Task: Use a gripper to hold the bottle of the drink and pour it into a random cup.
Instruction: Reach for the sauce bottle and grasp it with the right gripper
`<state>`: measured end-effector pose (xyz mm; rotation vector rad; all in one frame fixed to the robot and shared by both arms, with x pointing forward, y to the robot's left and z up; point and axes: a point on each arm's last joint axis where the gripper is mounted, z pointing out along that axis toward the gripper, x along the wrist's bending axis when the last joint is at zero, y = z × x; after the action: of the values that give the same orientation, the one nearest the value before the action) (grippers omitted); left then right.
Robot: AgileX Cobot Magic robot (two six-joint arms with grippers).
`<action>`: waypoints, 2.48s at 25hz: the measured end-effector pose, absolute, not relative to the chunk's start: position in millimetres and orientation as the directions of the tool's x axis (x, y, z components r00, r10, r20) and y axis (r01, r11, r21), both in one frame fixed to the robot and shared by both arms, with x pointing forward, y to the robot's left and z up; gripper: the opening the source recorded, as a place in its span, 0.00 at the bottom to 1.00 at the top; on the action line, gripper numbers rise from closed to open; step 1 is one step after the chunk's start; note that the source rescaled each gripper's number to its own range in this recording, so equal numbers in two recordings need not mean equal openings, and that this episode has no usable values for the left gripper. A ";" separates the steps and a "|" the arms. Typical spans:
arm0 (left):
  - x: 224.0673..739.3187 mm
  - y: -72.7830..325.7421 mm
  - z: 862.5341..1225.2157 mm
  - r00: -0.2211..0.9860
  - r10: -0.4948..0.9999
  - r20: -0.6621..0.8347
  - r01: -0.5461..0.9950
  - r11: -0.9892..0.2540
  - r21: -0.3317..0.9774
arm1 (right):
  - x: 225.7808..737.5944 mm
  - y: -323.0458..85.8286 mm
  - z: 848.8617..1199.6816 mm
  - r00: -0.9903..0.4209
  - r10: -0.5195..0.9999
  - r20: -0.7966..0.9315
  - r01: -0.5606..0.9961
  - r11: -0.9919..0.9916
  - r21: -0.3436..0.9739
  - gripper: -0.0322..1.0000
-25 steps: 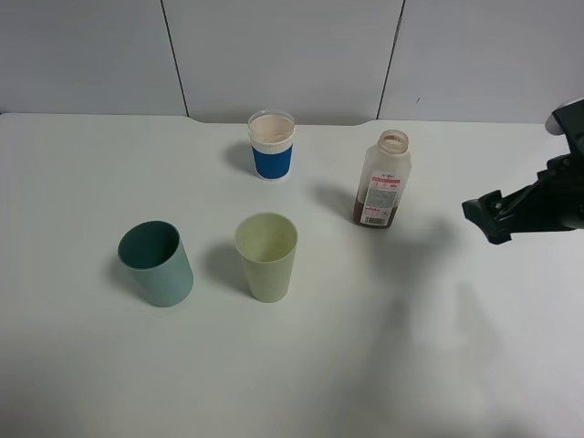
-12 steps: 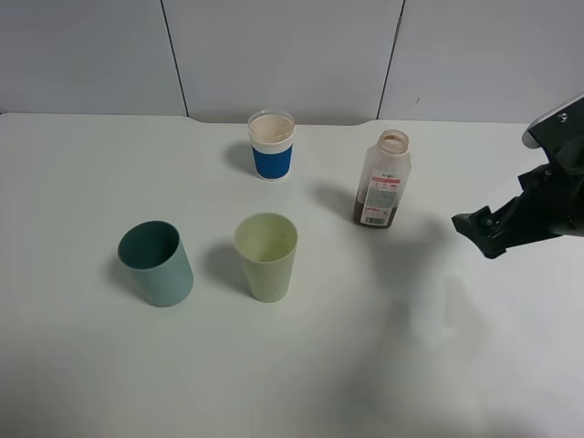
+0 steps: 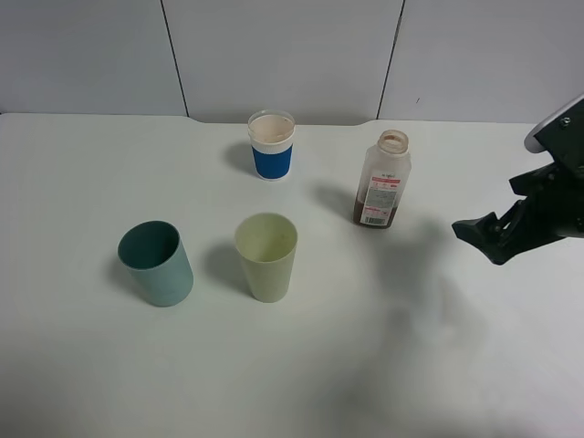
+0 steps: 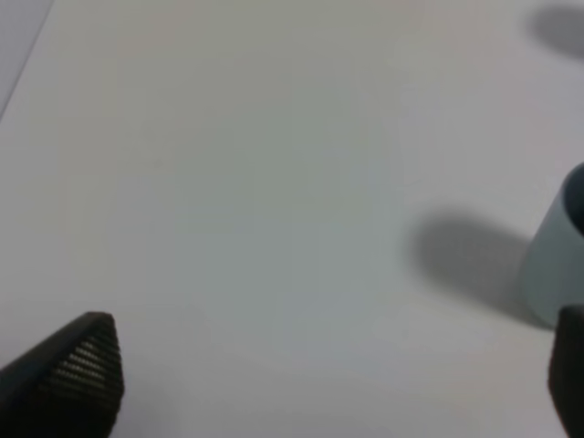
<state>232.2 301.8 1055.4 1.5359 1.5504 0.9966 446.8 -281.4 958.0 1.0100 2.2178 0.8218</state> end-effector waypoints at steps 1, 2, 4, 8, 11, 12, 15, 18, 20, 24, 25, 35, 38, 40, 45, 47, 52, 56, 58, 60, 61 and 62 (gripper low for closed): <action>232.2 301.8 1055.4 -0.025 0.999 0.025 0.438 -0.012 0.899 | 449.1 -282.0 956.0 -0.571 0.787 -0.233 0.458 0.541 0.705 0.94; 232.2 301.8 1055.4 -0.025 0.999 0.025 0.438 -0.012 0.899 | 454.3 -282.7 951.1 -0.594 0.774 -0.221 0.478 0.559 0.677 0.94; 232.2 301.8 1055.4 -0.025 0.999 0.025 0.438 -0.012 0.899 | 460.7 -283.2 945.1 -0.594 0.783 -0.185 0.515 0.546 0.661 0.94; 232.2 301.8 1055.4 -0.025 0.999 0.025 0.438 -0.012 0.899 | 474.0 -284.1 936.6 -0.593 0.792 -0.147 0.552 0.533 0.641 0.94; 232.2 301.8 1055.4 -0.025 0.999 0.025 0.438 -0.012 0.899 | 486.2 -284.6 937.0 -0.594 0.791 -0.147 0.549 0.532 0.644 0.94; 232.2 301.8 1055.4 -0.025 0.999 0.025 0.438 -0.012 0.899 | 489.9 -284.6 937.7 -0.595 0.790 -0.148 0.546 0.533 0.646 0.94; 232.2 301.8 1055.4 -0.025 0.999 0.025 0.438 -0.012 0.899 | 502.2 -283.5 943.2 -0.611 0.775 -0.160 0.514 0.543 0.664 0.94; 232.2 301.8 1055.4 -0.025 0.999 0.025 0.438 -0.012 0.899 | 511.5 -280.2 942.9 -0.661 0.733 -0.164 0.469 0.573 0.672 0.92; 232.2 301.8 1055.4 -0.025 0.999 0.025 0.438 -0.012 0.899 | 516.7 -277.6 939.3 -0.693 0.705 -0.152 0.447 0.586 0.676 0.91; 232.2 301.8 1055.4 -0.025 0.999 0.025 0.438 -0.012 0.899 | 527.3 -273.5 929.4 -0.742 0.660 -0.119 0.422 0.598 0.681 0.91; 232.2 301.8 1055.4 -0.025 0.999 0.025 0.438 -0.012 0.899 | 530.6 -273.0 927.4 -0.749 0.653 -0.114 0.418 0.599 0.683 0.91; 232.2 301.8 1055.4 -0.025 0.999 0.025 0.438 -0.012 0.899 | 559.3 -267.3 925.1 -0.792 0.606 -0.077 0.371 0.577 0.728 0.91; 232.2 301.8 1055.4 -0.025 0.999 0.025 0.438 -0.012 0.899 | 560.2 -263.4 919.8 -0.817 0.575 -0.037 0.363 0.563 0.742 0.91; 232.2 301.8 1055.4 -0.025 0.999 0.025 0.438 -0.012 0.899 | 559.2 -261.2 915.2 -0.837 0.547 -0.023 0.348 0.566 0.748 0.91; 232.2 301.8 1055.4 -0.025 0.999 0.025 0.438 -0.012 0.899 | 558.1 -258.7 910.9 -0.875 0.482 -0.050 0.283 0.592 0.755 0.91; 232.2 301.8 1055.4 -0.025 0.999 0.025 0.438 -0.012 0.899 | 558.0 -258.5 910.9 -0.887 0.455 -0.080 0.245 0.610 0.753 0.91; 232.2 301.8 1055.4 -0.025 0.999 0.025 0.438 -0.012 0.899 | 557.9 -257.8 905.6 -0.902 0.421 -0.094 0.214 0.625 0.751 0.91; 232.2 301.8 1055.4 -0.025 0.999 0.025 0.438 -0.012 0.899 | 559.7 -257.2 892.2 -0.896 0.441 -0.046 0.257 0.602 0.756 0.91; 232.2 301.8 1055.4 -0.025 0.999 0.025 0.438 -0.012 0.899 | 562.8 -256.4 887.2 -0.891 0.453 -0.025 0.276 0.585 0.762 0.91; 232.2 301.8 1055.4 -0.025 0.999 0.025 0.438 -0.012 0.899 | 567.6 -252.8 885.0 -0.896 0.444 -0.019 0.270 0.579 0.770 0.91; 232.2 301.8 1055.4 -0.025 0.999 0.025 0.438 -0.012 0.899 | 570.7 -249.4 884.2 -0.901 0.434 -0.020 0.262 0.577 0.774 0.91; 232.2 301.8 1055.4 -0.025 0.999 0.025 0.438 -0.012 0.899 | 573.5 -246.4 883.4 -0.905 0.425 -0.019 0.254 0.576 0.777 0.91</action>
<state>232.2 301.8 1055.4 1.5359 1.5504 0.9966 573.5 -246.4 883.4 0.5681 2.6035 1.2346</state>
